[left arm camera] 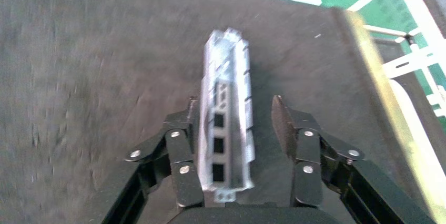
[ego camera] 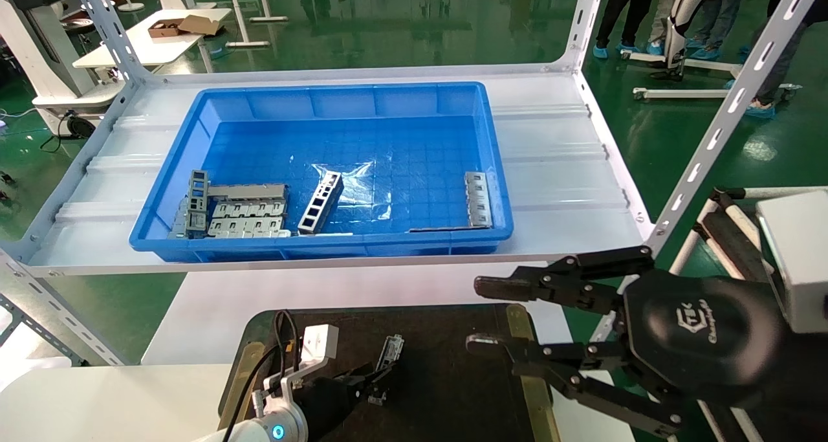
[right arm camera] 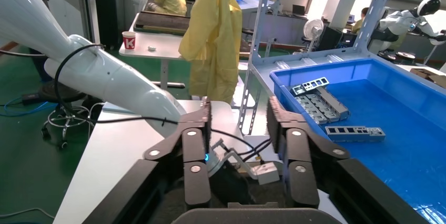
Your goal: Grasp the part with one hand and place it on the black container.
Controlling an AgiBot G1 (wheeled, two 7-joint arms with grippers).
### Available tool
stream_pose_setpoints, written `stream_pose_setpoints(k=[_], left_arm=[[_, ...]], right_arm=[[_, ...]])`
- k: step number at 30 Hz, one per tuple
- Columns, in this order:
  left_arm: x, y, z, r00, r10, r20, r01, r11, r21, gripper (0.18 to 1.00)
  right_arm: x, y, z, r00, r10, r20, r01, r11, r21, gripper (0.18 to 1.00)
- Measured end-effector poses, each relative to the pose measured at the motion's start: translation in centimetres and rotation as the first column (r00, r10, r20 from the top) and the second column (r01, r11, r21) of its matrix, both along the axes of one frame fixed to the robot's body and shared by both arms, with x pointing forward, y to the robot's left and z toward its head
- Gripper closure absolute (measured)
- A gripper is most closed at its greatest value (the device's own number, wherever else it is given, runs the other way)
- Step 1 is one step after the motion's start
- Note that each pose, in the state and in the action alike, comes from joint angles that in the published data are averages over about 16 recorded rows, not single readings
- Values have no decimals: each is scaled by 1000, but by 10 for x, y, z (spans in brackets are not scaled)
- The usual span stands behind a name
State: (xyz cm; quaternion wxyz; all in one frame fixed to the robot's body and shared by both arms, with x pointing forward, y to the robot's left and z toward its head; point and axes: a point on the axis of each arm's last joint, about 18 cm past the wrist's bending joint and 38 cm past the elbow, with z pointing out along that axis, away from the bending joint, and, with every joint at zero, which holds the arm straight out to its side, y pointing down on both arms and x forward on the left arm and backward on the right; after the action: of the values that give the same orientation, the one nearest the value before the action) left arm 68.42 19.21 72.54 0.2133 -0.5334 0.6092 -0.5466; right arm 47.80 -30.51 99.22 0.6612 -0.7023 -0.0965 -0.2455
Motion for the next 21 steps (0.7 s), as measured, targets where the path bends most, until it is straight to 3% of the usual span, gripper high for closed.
stream_pose_setpoints(k=[9,21], left_arm=[[-20,19,25,997,-59,45,52,989,140,534],[-46,48,63,975,-202,94,167,940,296,297]], right_arm=[[0,0,0,1000,0,0,0,1000,0,637],[0,0,0,1000,0,0,0,1000,0,364]])
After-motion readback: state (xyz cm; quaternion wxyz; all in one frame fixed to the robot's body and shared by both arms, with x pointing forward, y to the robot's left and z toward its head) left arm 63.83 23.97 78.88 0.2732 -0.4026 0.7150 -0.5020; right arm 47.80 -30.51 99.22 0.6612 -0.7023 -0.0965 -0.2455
